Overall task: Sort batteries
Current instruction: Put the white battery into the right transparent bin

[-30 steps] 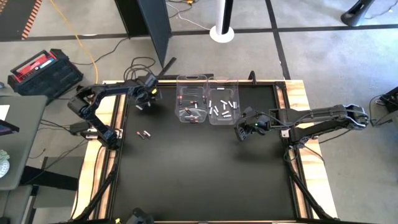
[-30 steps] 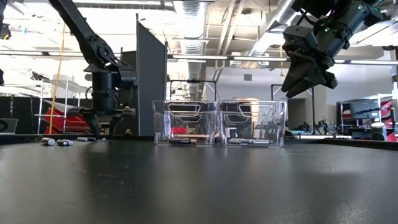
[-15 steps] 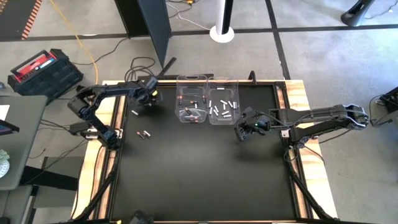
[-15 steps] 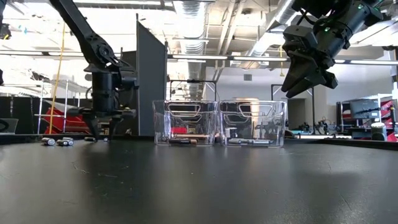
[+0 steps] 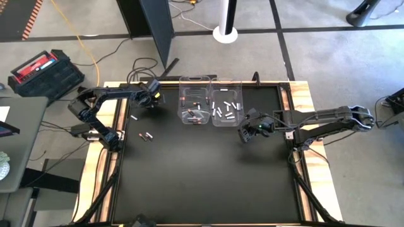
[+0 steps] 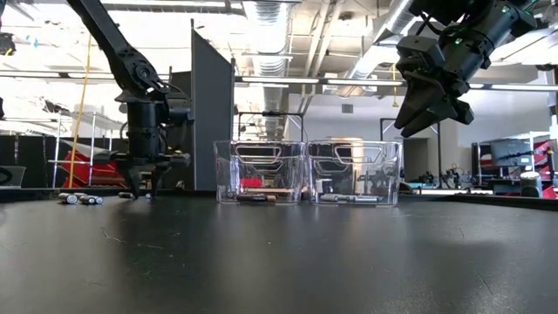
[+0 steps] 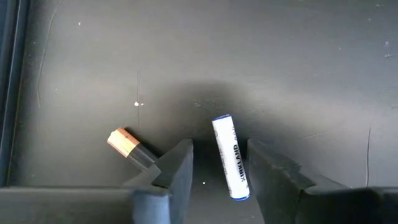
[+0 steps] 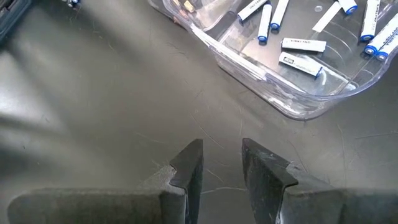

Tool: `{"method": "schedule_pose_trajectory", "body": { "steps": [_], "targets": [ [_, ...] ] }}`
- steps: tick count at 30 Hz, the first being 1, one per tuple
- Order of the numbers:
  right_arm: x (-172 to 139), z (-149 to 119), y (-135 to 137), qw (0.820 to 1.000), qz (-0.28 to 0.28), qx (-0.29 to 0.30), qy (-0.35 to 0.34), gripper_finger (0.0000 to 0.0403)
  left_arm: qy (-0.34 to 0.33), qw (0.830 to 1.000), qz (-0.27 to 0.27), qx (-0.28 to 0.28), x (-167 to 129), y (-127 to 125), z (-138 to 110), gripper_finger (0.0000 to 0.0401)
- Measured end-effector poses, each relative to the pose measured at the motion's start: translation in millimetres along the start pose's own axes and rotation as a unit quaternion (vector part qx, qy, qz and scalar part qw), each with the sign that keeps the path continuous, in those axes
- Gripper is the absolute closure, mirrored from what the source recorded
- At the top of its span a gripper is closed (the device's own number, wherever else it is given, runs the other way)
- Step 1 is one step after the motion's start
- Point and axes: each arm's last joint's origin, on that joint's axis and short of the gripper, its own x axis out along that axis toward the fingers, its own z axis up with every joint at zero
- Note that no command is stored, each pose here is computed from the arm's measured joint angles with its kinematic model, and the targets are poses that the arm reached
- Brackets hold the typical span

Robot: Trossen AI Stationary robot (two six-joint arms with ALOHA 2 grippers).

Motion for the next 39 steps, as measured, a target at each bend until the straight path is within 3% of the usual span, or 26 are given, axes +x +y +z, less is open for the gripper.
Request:
{"method": "schedule_pose_trajectory", "body": {
  "steps": [10, 17, 30, 39],
  "targets": [
    [0, 0, 0, 1.0, 0.0, 0.0, 0.0, 0.0276, 0.002, 1.0, -0.001, 0.025, 1, 0, -1, 0.0334],
    [0, 0, 0, 1.0, 0.0, 0.0, 0.0, 0.0276, 0.004, 0.999, 0.001, 0.035, 0, 0, -1, 0.0364],
    [0, 0, 0, 1.0, 0.0, 0.0, 0.0, 0.0276, 0.013, 0.997, -0.01, 0.073, -1, -1, 0, 0.0362],
    [0, 0, 0, 1.0, 0.0, 0.018, 0.0, 0.0276, 0.004, 0.987, -0.034, 0.154, -19, -16, 19, 0.0361]
  ]
}}
